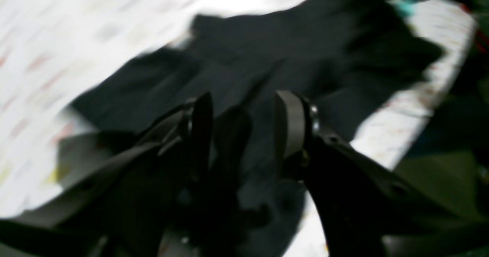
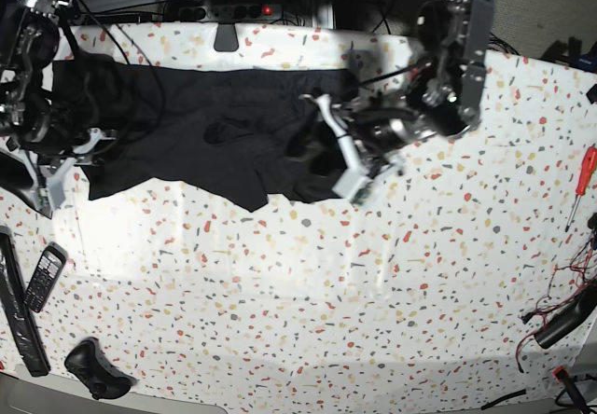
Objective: Fold the T-shirt properly
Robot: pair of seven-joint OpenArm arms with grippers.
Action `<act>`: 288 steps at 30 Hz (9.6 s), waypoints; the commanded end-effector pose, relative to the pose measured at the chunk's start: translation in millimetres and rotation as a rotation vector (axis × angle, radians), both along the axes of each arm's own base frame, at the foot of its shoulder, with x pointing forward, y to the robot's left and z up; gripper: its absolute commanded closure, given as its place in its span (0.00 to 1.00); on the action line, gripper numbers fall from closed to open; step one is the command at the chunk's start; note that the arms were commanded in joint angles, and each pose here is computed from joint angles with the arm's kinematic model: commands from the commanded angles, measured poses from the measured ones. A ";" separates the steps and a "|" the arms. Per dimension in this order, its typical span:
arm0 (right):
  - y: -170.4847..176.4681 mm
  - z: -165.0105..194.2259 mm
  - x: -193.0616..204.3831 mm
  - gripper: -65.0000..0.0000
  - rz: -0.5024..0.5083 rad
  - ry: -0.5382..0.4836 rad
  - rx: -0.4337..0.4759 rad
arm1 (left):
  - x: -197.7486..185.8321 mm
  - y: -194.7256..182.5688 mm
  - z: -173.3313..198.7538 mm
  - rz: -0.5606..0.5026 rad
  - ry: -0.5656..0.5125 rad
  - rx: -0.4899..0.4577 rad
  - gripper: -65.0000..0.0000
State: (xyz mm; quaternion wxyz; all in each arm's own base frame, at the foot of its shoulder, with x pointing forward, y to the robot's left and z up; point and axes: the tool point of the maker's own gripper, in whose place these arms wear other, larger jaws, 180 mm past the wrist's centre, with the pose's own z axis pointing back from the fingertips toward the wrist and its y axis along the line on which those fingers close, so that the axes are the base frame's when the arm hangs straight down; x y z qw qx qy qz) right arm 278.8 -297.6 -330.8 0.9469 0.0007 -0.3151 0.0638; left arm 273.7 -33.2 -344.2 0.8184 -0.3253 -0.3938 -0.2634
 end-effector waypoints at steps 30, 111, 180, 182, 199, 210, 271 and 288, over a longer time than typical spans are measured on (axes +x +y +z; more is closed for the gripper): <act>-0.9 19.9 4.9 0.69 0.023 -0.069 0.040 | 2.3 12.3 18.6 0.129 -0.053 -0.171 1.00; 15.9 21.1 7.9 0.69 0.042 -0.096 0.121 | -63.8 -184.0 60.8 -0.251 -0.204 -0.194 0.69; 159.2 -3.4 -96.5 0.69 0.357 0.068 0.533 | -15.1 46.9 -64.7 0.029 -0.108 0.362 0.69; 166.9 -9.8 -97.2 0.69 0.390 0.091 0.506 | -15.9 47.6 -65.8 0.028 -0.103 0.367 0.69; 177.8 -31.6 -86.3 0.95 0.395 0.167 0.368 | -16.8 49.7 -68.2 0.025 -0.096 0.385 0.69; 160.2 -2.7 -67.8 1.00 0.404 0.044 0.301 | -17.4 50.3 -69.1 0.023 -0.091 0.390 0.69; 86.0 -13.5 -33.6 1.00 0.188 0.028 0.261 | -18.3 51.0 -70.2 0.022 -0.085 0.395 0.69; 132.4 -28.2 -74.6 0.71 0.256 0.120 0.467 | -18.5 51.0 -70.5 0.022 -0.084 0.396 0.69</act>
